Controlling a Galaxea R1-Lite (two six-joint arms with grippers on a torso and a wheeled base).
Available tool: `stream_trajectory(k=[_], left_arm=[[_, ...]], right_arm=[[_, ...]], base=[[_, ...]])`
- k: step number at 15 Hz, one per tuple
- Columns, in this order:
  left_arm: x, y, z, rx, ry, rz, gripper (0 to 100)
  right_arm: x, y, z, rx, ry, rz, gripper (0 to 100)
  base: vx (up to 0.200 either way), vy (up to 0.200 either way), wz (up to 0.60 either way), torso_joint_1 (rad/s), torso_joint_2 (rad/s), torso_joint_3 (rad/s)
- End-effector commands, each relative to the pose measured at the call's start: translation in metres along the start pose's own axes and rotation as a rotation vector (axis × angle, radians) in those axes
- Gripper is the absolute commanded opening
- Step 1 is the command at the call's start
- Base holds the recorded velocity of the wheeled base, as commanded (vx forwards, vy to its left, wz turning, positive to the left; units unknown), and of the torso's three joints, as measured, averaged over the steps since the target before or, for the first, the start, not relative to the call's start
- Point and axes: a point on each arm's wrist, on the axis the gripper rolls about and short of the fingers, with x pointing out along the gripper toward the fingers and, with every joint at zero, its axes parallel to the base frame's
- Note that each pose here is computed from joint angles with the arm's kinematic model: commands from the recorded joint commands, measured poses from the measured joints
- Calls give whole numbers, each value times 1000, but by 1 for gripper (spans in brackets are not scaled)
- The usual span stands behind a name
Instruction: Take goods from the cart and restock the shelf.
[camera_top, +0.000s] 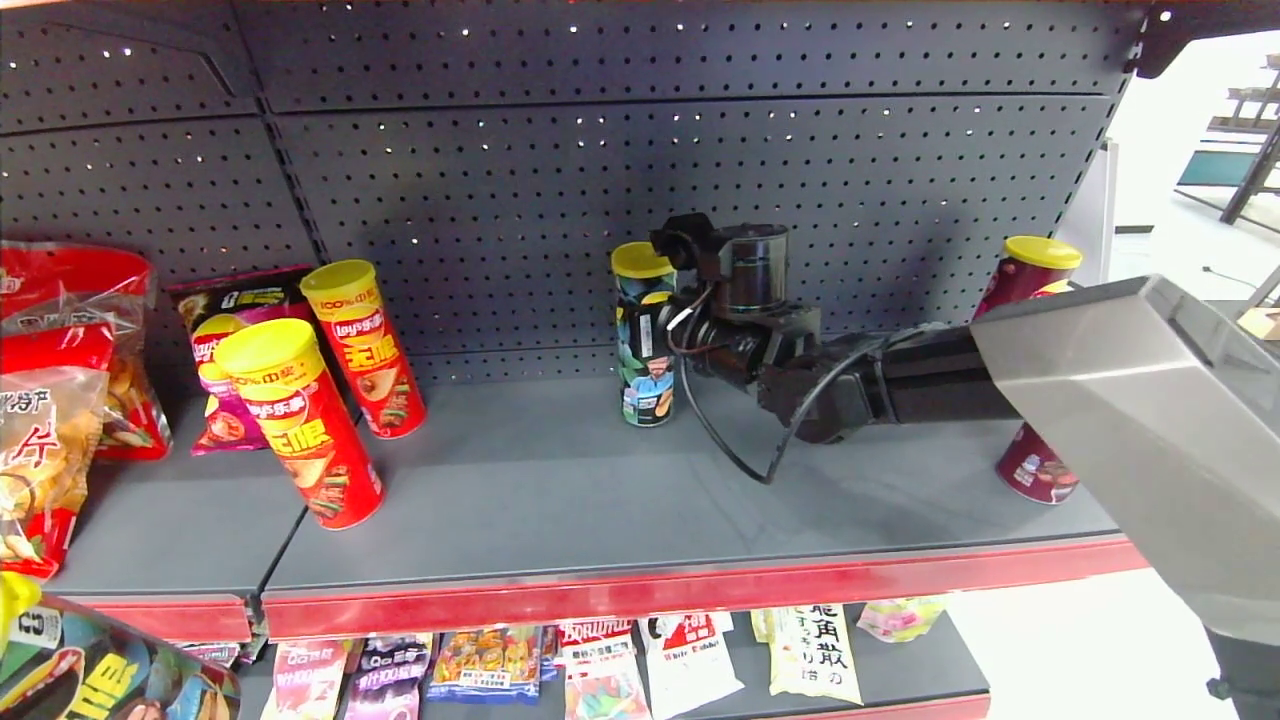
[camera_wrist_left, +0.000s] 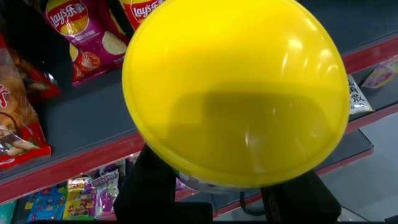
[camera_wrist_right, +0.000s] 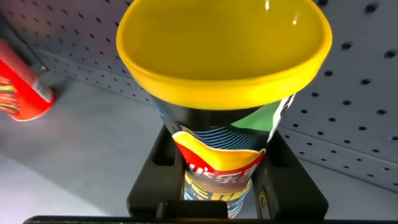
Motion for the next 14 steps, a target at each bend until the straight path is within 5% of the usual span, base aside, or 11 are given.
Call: stream_trajectory(k=[1, 14], left_arm=[[0, 0, 0, -1, 0, 1, 0], [5, 2, 1, -7, 26, -6, 0]], right_arm=[[-21, 8, 17, -1, -20, 2, 0], [-112, 14, 28, 114, 16, -214, 0]], base=[[0, 0, 0, 0, 0, 0], [0, 0, 0, 0, 0, 0]])
